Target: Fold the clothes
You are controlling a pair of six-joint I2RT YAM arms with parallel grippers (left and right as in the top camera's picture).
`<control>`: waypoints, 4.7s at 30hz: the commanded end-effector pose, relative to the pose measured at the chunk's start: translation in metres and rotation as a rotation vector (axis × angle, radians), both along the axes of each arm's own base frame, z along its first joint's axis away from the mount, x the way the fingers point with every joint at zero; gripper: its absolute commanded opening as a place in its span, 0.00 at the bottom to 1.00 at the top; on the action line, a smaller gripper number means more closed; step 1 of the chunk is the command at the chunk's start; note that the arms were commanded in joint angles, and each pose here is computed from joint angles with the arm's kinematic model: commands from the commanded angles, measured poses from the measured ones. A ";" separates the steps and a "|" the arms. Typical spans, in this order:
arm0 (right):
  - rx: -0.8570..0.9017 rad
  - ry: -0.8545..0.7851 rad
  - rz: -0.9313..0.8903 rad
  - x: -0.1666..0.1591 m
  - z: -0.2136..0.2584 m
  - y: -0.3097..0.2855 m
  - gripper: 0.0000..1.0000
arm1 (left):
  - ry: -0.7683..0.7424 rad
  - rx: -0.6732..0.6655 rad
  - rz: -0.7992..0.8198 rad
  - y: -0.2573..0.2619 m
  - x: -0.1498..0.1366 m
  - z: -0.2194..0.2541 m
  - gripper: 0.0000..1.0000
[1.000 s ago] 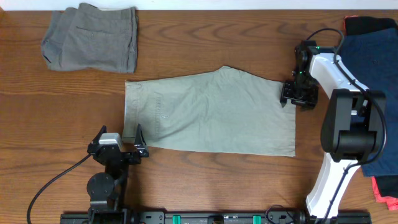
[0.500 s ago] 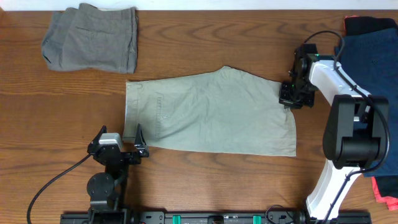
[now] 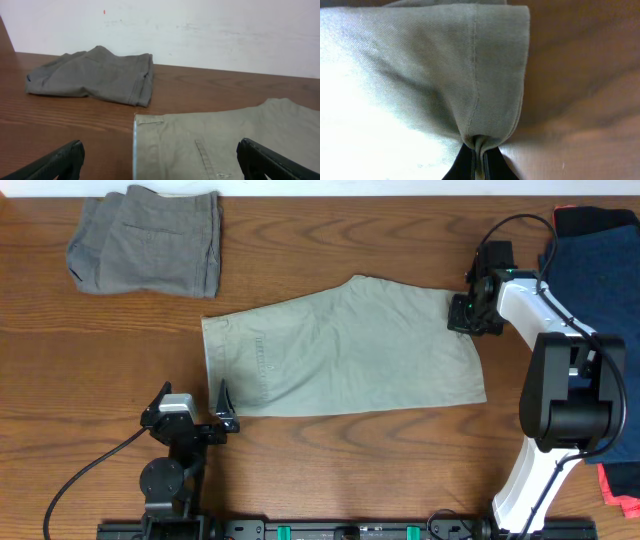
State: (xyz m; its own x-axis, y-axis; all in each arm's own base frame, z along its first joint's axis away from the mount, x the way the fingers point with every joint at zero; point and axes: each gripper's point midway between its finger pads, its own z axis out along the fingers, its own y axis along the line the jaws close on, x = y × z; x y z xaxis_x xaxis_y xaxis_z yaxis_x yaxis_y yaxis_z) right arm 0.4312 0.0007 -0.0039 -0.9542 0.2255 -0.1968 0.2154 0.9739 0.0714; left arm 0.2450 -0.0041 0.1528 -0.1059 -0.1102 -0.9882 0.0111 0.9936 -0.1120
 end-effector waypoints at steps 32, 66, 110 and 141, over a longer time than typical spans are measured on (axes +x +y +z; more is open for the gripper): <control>-0.103 0.198 -0.271 -0.050 -0.040 -0.076 0.11 | 0.043 0.015 -0.023 -0.004 -0.001 -0.015 0.98; -0.106 0.112 -0.304 -0.056 0.046 -0.087 0.99 | 0.043 0.015 -0.023 -0.004 -0.001 -0.015 0.98; -0.053 -0.100 -0.164 -0.005 -0.015 -0.073 0.08 | 0.043 0.015 -0.023 -0.004 -0.001 -0.015 0.98; -0.151 -0.152 -0.316 0.016 0.124 -0.129 0.99 | 0.044 0.015 -0.023 -0.004 -0.001 -0.015 0.98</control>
